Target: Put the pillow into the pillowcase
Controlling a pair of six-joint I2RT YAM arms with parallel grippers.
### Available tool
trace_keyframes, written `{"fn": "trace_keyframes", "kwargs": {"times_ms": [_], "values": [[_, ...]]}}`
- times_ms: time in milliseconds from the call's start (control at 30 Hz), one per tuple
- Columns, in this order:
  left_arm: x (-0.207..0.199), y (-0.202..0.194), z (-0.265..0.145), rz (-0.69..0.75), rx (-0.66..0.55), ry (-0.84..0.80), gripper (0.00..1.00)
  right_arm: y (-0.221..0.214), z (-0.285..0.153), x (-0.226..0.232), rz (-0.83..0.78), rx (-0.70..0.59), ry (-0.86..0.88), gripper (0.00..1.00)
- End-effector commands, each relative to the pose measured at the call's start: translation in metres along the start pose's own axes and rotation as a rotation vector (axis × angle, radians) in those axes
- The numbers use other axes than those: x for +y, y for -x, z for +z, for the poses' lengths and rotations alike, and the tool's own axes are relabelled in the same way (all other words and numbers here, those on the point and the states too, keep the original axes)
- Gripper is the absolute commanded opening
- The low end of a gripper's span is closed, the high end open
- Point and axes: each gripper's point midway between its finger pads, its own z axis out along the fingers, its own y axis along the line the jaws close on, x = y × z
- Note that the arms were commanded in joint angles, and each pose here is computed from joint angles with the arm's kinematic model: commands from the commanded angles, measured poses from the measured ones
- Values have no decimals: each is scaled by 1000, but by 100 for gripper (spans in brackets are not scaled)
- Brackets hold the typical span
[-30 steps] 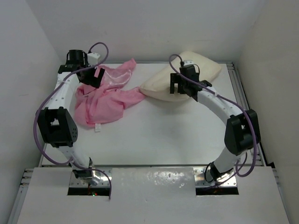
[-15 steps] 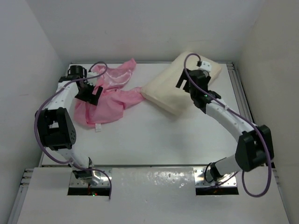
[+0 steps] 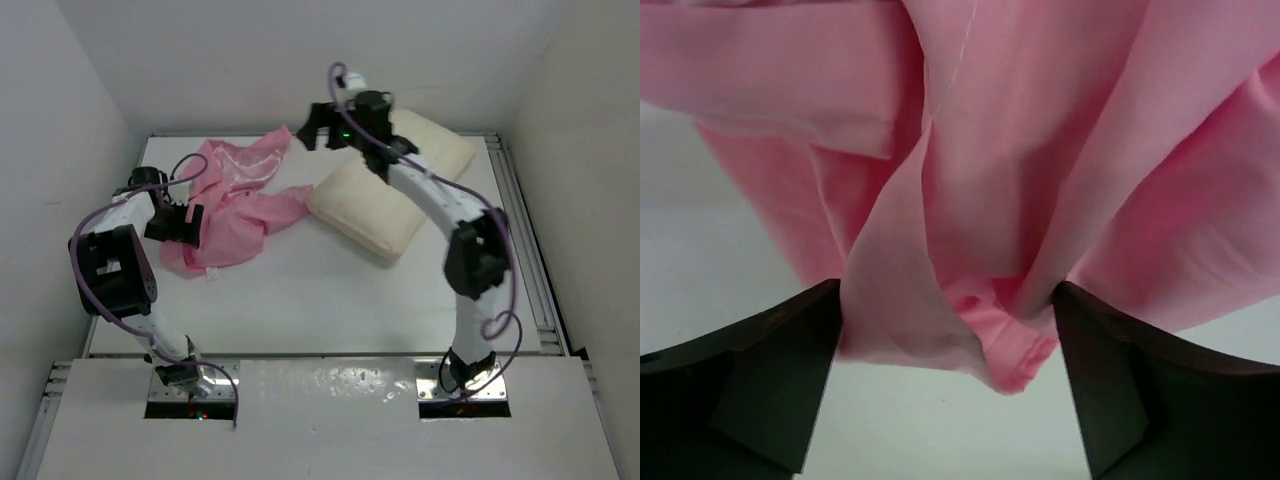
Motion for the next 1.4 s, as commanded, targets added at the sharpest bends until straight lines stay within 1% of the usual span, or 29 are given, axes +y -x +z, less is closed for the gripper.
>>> {"fn": "trace_keyframes", "kwargs": {"times_ms": [0, 33, 67, 133, 167, 200, 233, 267, 333, 367, 400, 433, 467, 500, 533, 600, 633, 667, 767, 800, 867, 900, 967, 1000, 1067, 1200, 1300, 1333, 1367], "values": [[13, 26, 6, -29, -94, 31, 81, -135, 30, 110, -159, 474, 328, 99], [12, 27, 4, -40, -98, 22, 70, -171, 48, 111, -175, 524, 318, 99], [12, 31, 0, -50, -119, -1, 53, -180, 53, 124, -195, 519, 337, 99], [7, 33, -9, -48, -137, -23, 38, -201, 62, 143, -233, 490, 326, 99], [6, 35, -14, -38, -148, -32, 23, -224, 59, 139, -231, 518, 308, 99], [3, 38, -23, -32, -169, -33, 18, -227, 64, 146, -219, 481, 294, 99], [2, 39, -26, -28, -178, -34, 12, -246, 60, 139, -209, 508, 273, 99], [0, 41, -31, -25, -190, -36, 0, -252, 61, 142, -198, 508, 271, 97], [-2, 47, -43, -31, -219, -39, 0, -259, 62, 147, -180, 523, 273, 91], [-1, 52, -55, -37, -234, -36, 0, -257, 61, 152, -172, 528, 296, 70], [-1, 52, -65, -59, -242, -46, 0, -246, 60, 159, -164, 508, 315, 35], [5, 65, -82, -58, -286, -28, 0, -234, 58, 167, -159, 484, 333, 12], [10, 70, -93, -72, -308, -18, 0, -223, 54, 172, -156, 460, 339, 0], [20, 72, -110, -98, -332, 3, 0, -209, 50, 177, -154, 426, 349, 0], [28, 79, -129, -103, -372, 31, 0, -163, 40, 194, -162, 310, 392, 0], [55, 104, -187, -109, -495, 132, 0, -132, 21, 203, -161, 227, 418, 0], [57, 109, -209, -103, -524, 160, 0, -99, 14, 213, -151, 130, 448, 0], [65, 127, -253, -74, -615, 225, 0, -65, -10, 220, -144, 55, 470, 0], [66, 139, -307, -34, -687, 270, 0, -1, -53, 227, -141, -125, 509, 0], [55, 150, -342, 20, -764, 277, 0, 9, -61, 226, -149, -156, 511, 0], [39, 159, -370, 75, -839, 263, 0, 24, -77, 223, -161, -203, 506, 0], [16, 171, -395, 147, -915, 231, 0, 27, -81, 222, -164, -211, 505, 0], [-12, 184, -420, 228, -1000, 184, 0, 25, -84, 216, -157, -207, 488, 0], [-41, 194, -441, 304, -1082, 119, 0, 33, -89, 214, -141, -226, 483, 0], [-80, 209, -454, 386, -1164, -20, 0, 31, -92, 203, -119, -226, 462, 0], [-110, 241, -395, 408, -1093, -204, 0, 31, -88, 170, -7, -204, 363, 0], [-136, 253, -297, 433, -902, -301, 2, 26, -85, 130, 58, -170, 232, 0], [-145, 252, -272, 449, -847, -316, 5, 20, -84, 120, 71, -152, 194, 2], [-171, 245, -234, 494, -756, -337, 25, 16, -83, 110, 84, -135, 155, 10]]}}
